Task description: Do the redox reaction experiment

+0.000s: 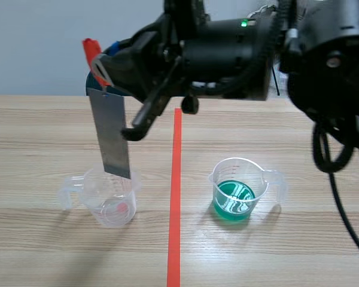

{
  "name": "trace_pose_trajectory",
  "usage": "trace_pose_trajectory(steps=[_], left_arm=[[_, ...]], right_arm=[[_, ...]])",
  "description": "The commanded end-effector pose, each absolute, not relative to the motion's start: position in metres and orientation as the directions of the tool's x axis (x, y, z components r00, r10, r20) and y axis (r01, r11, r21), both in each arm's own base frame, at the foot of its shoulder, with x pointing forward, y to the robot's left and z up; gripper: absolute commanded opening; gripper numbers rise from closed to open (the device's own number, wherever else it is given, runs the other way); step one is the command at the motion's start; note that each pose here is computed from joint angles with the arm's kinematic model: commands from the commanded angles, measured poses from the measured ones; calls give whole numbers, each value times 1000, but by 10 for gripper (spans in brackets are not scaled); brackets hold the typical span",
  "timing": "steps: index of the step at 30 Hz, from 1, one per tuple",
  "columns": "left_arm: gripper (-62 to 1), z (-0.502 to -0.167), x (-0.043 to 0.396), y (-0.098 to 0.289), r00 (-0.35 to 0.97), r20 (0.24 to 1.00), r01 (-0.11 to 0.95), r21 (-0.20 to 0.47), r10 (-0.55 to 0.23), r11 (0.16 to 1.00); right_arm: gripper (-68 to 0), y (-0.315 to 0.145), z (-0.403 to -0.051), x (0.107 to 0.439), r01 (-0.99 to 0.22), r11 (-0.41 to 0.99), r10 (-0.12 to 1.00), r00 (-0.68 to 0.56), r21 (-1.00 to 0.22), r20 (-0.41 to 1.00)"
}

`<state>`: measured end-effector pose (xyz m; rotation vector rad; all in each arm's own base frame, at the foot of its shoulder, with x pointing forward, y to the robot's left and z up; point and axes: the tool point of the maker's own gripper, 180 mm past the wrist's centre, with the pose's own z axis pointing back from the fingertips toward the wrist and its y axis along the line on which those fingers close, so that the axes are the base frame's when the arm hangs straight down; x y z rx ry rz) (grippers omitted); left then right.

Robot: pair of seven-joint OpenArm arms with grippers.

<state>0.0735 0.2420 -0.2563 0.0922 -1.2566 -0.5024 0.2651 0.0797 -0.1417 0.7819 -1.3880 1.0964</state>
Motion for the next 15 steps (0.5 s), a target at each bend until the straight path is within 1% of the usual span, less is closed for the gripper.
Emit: trace_pose_trajectory(steps=[1, 5, 11, 15], left_arm=[[6, -250, 77, 239, 189, 898, 307, 331, -398, 893], [6, -250, 77, 239, 189, 898, 307, 331, -397, 893], [6, -250, 77, 239, 189, 898, 306, 330, -397, 893], [6, -250, 77, 239, 189, 898, 306, 330, -397, 893]], right_arm=[[-669, 70, -120, 262, -909, 355, 109, -195, -221, 975], [-669, 47, -118, 255, -890, 374, 142, -222, -260, 965], [-669, 17, -118, 240, -877, 389, 161, -238, -283, 958], [-669, -2, -120, 238, -864, 408, 179, -241, -295, 954]])
